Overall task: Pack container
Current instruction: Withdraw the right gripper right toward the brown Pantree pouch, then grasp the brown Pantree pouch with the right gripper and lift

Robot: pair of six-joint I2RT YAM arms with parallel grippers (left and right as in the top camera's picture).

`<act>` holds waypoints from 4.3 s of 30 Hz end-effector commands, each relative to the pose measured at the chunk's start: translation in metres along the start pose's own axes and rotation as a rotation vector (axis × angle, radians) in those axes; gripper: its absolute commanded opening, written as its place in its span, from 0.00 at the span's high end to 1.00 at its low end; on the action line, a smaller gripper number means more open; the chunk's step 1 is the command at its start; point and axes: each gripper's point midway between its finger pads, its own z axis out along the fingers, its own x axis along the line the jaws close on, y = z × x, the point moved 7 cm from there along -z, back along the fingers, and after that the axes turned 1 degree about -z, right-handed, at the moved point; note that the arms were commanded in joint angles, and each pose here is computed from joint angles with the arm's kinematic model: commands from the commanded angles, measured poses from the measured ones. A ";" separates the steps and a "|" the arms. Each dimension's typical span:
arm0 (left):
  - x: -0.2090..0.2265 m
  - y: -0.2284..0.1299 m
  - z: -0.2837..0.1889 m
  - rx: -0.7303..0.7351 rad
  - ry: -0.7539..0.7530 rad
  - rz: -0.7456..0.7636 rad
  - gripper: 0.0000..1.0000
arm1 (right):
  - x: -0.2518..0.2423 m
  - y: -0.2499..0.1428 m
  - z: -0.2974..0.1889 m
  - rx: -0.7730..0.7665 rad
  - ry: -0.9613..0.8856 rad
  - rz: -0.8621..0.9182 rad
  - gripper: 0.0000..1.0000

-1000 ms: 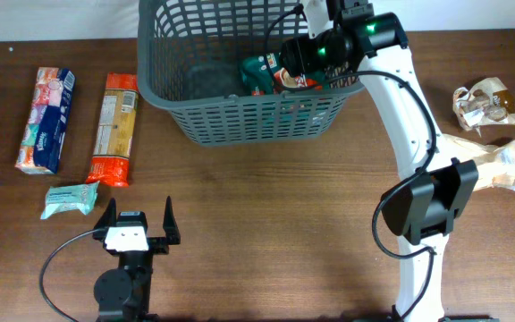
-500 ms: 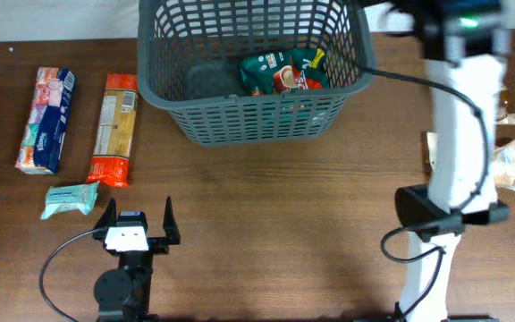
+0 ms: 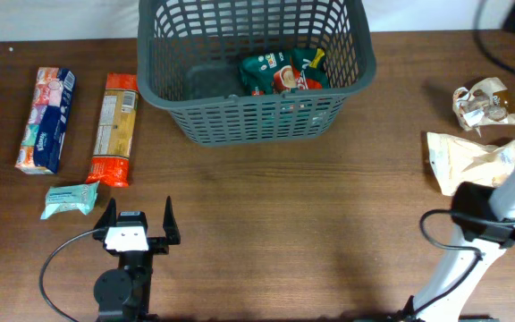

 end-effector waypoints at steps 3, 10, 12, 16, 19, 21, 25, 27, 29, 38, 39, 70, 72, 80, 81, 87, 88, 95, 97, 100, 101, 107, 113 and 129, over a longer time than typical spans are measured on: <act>0.000 -0.001 0.000 -0.002 -0.005 -0.003 0.01 | -0.017 -0.010 0.053 0.124 0.114 0.123 0.01; 0.000 -0.001 0.000 -0.002 -0.005 -0.004 0.01 | -0.015 -0.047 0.131 0.325 0.045 0.316 0.01; 0.000 -0.001 0.000 -0.002 -0.005 -0.004 0.01 | -0.013 -0.062 0.151 0.376 0.012 0.397 0.01; 0.000 -0.001 0.000 -0.002 -0.005 -0.004 0.01 | -0.009 -0.089 0.183 0.451 -0.045 0.554 0.01; 0.000 -0.001 0.000 -0.002 -0.005 -0.004 0.01 | -0.006 -0.104 0.199 0.483 -0.080 0.644 0.01; 0.000 -0.001 0.000 -0.002 -0.005 -0.003 0.01 | -0.004 -0.113 0.207 0.500 -0.095 0.694 0.01; 0.000 -0.001 0.000 -0.002 -0.005 -0.004 0.01 | -0.003 -0.122 0.220 0.502 -0.113 0.785 0.01; 0.000 -0.001 0.000 -0.001 -0.005 -0.004 0.01 | -0.002 -0.117 0.227 0.476 -0.061 0.806 0.01; 0.000 -0.001 0.000 -0.002 -0.005 -0.003 0.01 | -0.001 -0.111 0.232 0.445 -0.022 0.821 0.01; 0.000 -0.001 0.000 -0.002 -0.005 -0.004 0.01 | -0.002 -0.100 0.245 0.370 -0.007 0.974 0.01; 0.000 -0.001 0.000 -0.002 -0.005 -0.004 0.01 | -0.002 -0.102 0.248 0.376 -0.011 0.978 0.01; 0.000 -0.001 0.000 -0.002 -0.005 -0.003 0.01 | -0.031 -0.174 0.290 0.574 -0.261 1.009 0.01; 0.000 -0.001 0.000 -0.002 -0.005 -0.004 0.01 | -0.031 -0.176 0.291 0.576 -0.266 1.007 0.01; 0.000 -0.001 0.000 -0.002 -0.005 -0.004 0.01 | -0.037 -0.180 0.289 0.567 -0.338 1.004 0.01; 0.000 -0.001 0.000 -0.002 -0.005 -0.004 0.01 | -0.039 -0.181 0.288 0.565 -0.358 0.996 0.01; 0.000 -0.001 0.000 -0.002 -0.005 -0.004 0.01 | -0.048 -0.187 0.283 0.559 -0.449 0.948 0.01; 0.000 -0.001 0.000 -0.002 -0.005 -0.004 0.01 | -0.049 -0.187 0.282 0.559 -0.459 0.943 0.01; 0.000 -0.001 0.000 -0.002 -0.005 -0.004 0.01 | -0.044 -0.180 0.288 0.537 -0.394 0.934 0.01; 0.000 -0.001 0.000 -0.002 -0.005 -0.003 0.01 | -0.039 -0.178 0.290 0.528 -0.365 0.942 0.01; 0.000 -0.001 0.000 -0.002 -0.005 -0.004 0.01 | -0.030 -0.174 0.292 0.510 -0.334 0.939 0.01; 0.000 -0.001 0.000 -0.002 -0.005 -0.004 0.01 | -0.026 -0.173 0.293 0.506 -0.328 0.935 0.01; 0.000 -0.001 0.000 -0.002 -0.005 -0.003 0.01 | -0.001 -0.187 0.307 0.540 -0.293 0.907 0.01; 0.000 -0.001 0.000 -0.002 -0.005 -0.004 0.01 | 0.009 -0.201 0.319 0.580 -0.272 0.902 0.01; 0.000 -0.001 0.000 -0.002 -0.005 -0.004 0.01 | 0.010 -0.207 0.329 0.586 -0.250 0.844 0.52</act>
